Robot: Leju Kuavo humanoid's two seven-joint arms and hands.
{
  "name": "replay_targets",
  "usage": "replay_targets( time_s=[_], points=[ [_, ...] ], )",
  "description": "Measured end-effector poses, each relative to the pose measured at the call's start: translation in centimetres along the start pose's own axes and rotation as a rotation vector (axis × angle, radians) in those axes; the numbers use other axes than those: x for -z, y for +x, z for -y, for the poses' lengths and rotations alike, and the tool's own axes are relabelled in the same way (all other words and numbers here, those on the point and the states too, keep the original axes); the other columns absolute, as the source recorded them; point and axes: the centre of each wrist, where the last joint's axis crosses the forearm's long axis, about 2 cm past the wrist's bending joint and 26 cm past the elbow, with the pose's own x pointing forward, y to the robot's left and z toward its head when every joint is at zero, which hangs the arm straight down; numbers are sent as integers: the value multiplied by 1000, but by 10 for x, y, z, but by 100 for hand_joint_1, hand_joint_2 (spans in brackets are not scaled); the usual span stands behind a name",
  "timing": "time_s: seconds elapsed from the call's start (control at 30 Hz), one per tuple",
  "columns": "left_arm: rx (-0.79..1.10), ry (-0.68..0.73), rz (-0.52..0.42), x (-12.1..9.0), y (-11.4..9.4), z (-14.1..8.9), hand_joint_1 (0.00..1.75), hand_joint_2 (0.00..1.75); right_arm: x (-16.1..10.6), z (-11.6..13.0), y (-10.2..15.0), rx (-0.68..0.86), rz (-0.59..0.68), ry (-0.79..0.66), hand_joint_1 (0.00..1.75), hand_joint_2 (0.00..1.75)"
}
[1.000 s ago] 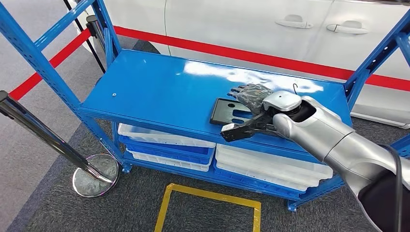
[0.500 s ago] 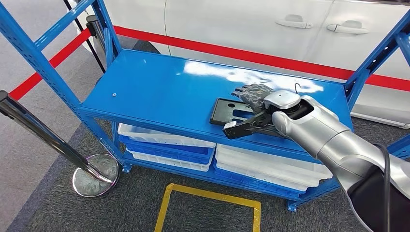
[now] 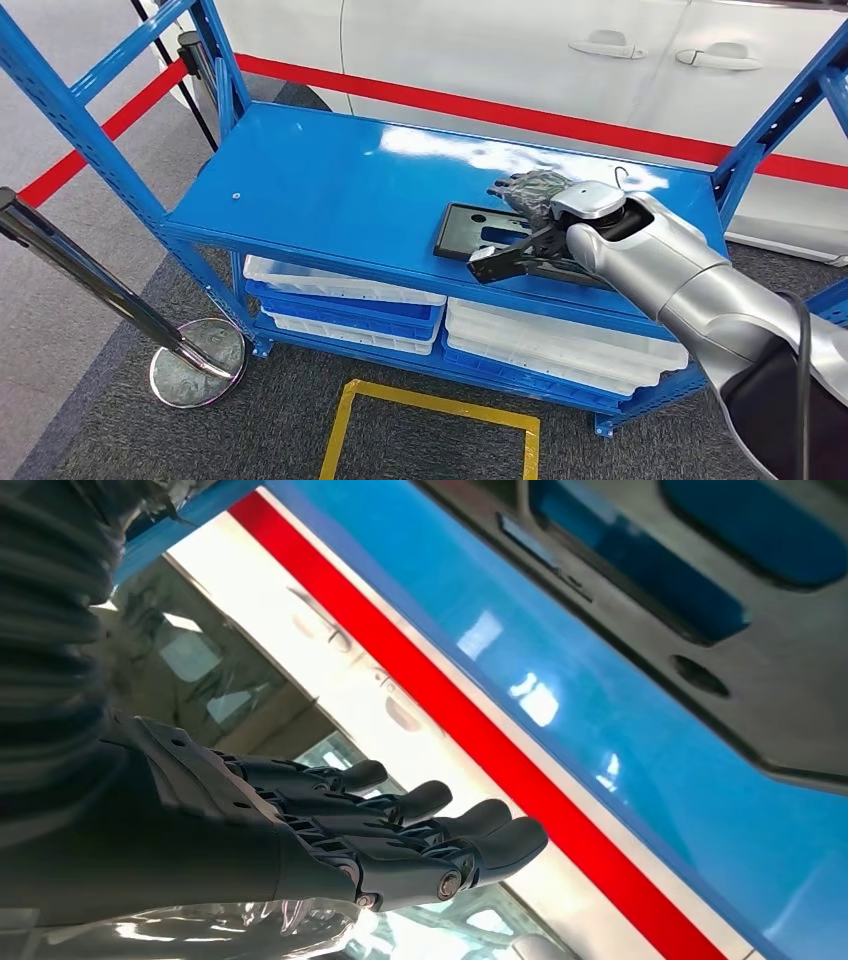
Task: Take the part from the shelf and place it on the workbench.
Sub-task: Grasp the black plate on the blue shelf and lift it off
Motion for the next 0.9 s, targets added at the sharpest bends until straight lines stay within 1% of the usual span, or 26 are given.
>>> replay_targets(
  time_s=[0.57,0.9],
  points=[
    [2,11,-13,0,0,-2,0,0,-3,-2,-10,-14,-32,40,0,175],
    [-9,18,-19,-1,0,-4,0,0,-3,-1,-11,-20,-40,57,0,175]
  ],
)
